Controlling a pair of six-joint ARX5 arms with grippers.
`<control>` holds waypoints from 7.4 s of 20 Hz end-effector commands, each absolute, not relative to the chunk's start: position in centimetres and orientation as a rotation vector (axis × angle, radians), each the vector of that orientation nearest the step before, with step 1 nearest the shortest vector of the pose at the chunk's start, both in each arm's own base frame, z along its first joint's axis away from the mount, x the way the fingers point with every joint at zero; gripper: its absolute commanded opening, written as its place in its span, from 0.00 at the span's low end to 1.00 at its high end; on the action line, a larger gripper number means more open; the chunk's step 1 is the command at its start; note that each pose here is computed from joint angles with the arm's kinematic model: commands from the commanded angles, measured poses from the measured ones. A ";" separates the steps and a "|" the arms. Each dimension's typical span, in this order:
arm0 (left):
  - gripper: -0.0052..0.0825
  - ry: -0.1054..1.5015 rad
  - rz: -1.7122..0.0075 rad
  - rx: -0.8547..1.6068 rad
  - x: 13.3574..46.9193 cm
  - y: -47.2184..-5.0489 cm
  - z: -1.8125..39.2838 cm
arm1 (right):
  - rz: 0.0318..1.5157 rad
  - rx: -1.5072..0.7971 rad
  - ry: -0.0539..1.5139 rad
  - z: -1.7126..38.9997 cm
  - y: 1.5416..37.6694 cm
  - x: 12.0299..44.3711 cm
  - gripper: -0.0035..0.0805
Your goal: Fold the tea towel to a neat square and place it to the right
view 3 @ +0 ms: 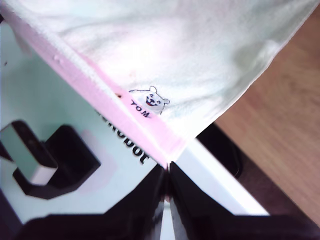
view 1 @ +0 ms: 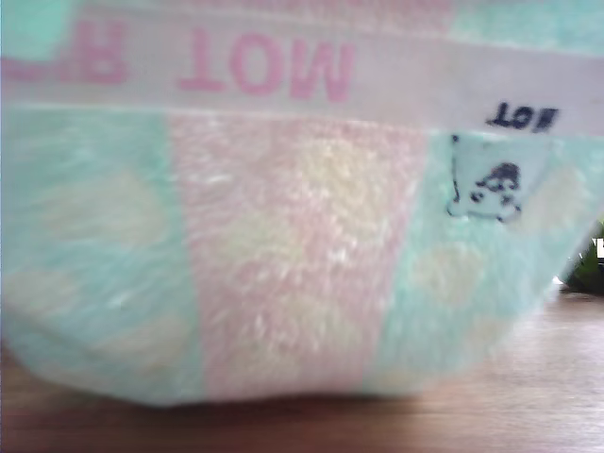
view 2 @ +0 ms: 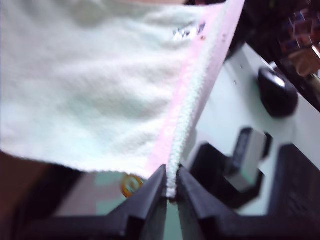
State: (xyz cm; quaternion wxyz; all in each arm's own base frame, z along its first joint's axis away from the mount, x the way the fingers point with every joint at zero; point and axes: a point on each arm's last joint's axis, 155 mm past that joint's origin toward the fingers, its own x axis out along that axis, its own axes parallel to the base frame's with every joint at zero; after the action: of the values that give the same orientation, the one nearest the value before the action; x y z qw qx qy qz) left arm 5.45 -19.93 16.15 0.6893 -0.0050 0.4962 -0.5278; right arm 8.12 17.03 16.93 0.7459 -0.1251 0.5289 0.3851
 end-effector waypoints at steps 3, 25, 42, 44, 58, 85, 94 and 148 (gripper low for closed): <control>0.04 1.247 -1.159 0.014 3.1 -18.6 14.4 | 0.772 -0.327 1.278 14.7 14.1 6.7 0.03; 0.04 0.964 -0.811 0.246 14.4 -20.3 12.2 | 0.694 -0.501 1.111 11.5 17.9 18.7 0.03; 0.04 0.879 -0.663 0.350 25.7 -16.8 9.4 | 0.692 -0.423 0.922 10.3 20.3 28.6 0.03; 0.04 0.857 -0.651 0.345 26.7 -16.7 9.4 | 0.690 -0.420 0.922 9.7 20.6 29.2 0.03; 0.04 0.851 -0.620 0.349 30.4 -16.9 6.6 | 0.627 -0.477 0.899 6.8 20.5 32.9 0.03; 0.04 0.830 -0.584 0.323 32.8 -16.3 5.4 | 0.514 -0.534 0.861 7.5 19.7 36.2 0.03; 0.04 0.834 -0.574 0.317 32.9 -16.0 5.3 | 0.554 -0.555 0.920 5.8 20.2 35.9 0.03; 0.03 0.581 -0.663 0.186 31.4 -16.0 12.0 | 0.552 -0.308 0.668 13.5 21.3 35.7 0.03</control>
State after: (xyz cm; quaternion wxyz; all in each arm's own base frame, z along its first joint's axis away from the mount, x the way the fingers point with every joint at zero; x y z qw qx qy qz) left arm 31.99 -16.13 12.97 0.9022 0.0946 0.2739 -0.3196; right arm 36.37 21.59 14.28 0.8978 -0.1529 0.3168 0.2649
